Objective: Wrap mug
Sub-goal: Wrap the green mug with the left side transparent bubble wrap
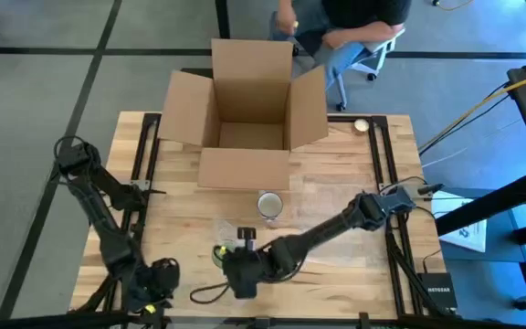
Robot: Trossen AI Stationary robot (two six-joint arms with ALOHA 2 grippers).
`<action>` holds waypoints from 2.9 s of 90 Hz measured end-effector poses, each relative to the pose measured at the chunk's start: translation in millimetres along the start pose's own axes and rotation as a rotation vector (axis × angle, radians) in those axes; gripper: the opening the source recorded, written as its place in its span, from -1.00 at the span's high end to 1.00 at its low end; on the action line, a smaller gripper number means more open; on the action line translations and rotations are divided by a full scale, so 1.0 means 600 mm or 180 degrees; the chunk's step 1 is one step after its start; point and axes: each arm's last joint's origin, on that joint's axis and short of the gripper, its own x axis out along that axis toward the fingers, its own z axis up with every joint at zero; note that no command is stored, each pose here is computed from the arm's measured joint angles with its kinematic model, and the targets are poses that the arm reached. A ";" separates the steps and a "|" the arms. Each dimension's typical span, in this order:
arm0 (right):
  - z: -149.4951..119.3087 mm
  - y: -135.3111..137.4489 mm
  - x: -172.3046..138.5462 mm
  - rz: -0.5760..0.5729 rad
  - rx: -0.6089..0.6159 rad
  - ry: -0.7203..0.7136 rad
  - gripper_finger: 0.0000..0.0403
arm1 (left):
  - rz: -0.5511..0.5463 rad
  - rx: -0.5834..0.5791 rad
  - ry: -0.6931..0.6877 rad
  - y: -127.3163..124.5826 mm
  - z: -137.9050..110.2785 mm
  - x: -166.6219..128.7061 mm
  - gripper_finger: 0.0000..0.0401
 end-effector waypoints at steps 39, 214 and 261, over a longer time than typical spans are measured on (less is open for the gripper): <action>-0.055 0.071 -0.026 -0.0515 0.0271 -0.0139 1.00 | 0.0635 -0.0557 0.0538 0.028 -0.036 -0.007 0.37; -0.074 0.019 -0.062 -0.0688 -0.0015 0.0648 1.00 | 0.1888 0.0808 -0.1652 -0.096 0.153 0.024 1.00; -0.065 0.027 -0.060 -0.0575 0.0094 0.0458 1.00 | 0.2506 0.1275 -0.1676 -0.069 0.257 -0.007 1.00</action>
